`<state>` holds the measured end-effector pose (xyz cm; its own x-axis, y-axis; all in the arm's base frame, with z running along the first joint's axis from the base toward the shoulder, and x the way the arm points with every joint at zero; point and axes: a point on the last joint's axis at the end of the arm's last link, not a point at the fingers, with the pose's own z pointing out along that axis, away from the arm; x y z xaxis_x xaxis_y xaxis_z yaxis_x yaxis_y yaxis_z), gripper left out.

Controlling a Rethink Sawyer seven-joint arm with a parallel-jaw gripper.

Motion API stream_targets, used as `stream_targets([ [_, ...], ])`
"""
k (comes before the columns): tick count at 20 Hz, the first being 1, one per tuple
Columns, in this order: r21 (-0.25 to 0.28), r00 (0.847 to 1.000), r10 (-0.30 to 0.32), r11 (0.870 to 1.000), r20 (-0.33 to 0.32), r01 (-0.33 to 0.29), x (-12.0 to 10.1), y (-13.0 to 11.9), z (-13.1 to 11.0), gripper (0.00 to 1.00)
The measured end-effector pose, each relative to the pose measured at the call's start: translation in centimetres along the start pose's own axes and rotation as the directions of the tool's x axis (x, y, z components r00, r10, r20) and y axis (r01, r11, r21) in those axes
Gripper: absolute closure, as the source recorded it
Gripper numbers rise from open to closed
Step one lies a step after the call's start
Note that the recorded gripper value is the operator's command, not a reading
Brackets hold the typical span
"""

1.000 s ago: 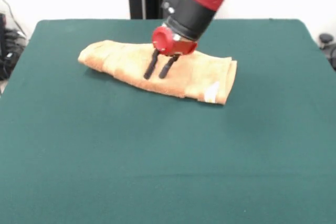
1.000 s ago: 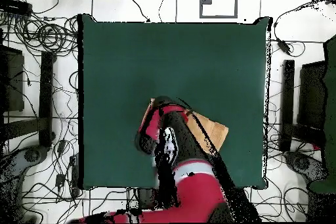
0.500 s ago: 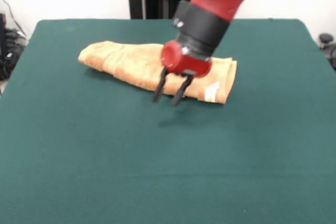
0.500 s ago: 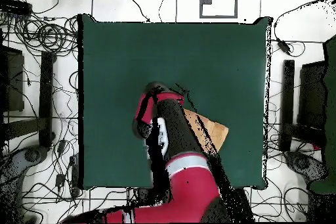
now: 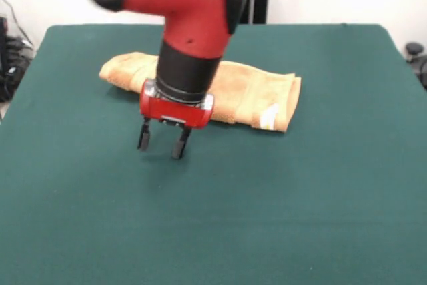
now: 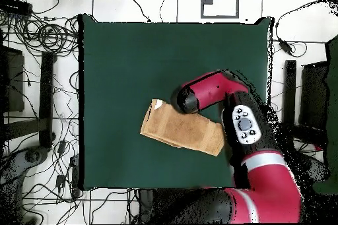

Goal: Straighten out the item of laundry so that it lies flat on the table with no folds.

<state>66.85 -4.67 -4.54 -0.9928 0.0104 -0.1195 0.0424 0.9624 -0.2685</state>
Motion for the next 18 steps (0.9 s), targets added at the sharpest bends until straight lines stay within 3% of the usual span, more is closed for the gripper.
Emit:
stream_targets([
  [2, -0.062, 0.986, 0.112, 0.991, -0.121, -0.120, -0.5, -0.8, 0.2, 0.00],
  [4, -0.094, 0.967, 0.164, 0.978, -0.195, -0.185, -0.9, -1.4, 0.4, 0.00],
  [5, -0.126, 0.943, 0.200, 0.963, -0.264, -0.240, -1.3, -2.0, 0.8, 0.00],
  [6, -0.136, 0.935, 0.211, 0.957, -0.285, -0.257, -1.4, -2.2, 0.9, 0.00],
  [7, -0.162, 0.914, 0.228, 0.942, -0.336, -0.295, -1.9, -2.9, 1.3, 0.00],
  [11, -0.194, 0.889, 0.234, 0.924, -0.394, -0.329, -2.4, -3.6, 1.7, 0.00],
  [13, -0.232, 0.866, 0.211, 0.910, -0.453, -0.343, -2.6, -4.0, 1.9, 0.00],
  [18, -0.280, 0.847, 0.150, 0.902, -0.511, -0.328, -2.6, -4.1, 2.1, 0.00],
])
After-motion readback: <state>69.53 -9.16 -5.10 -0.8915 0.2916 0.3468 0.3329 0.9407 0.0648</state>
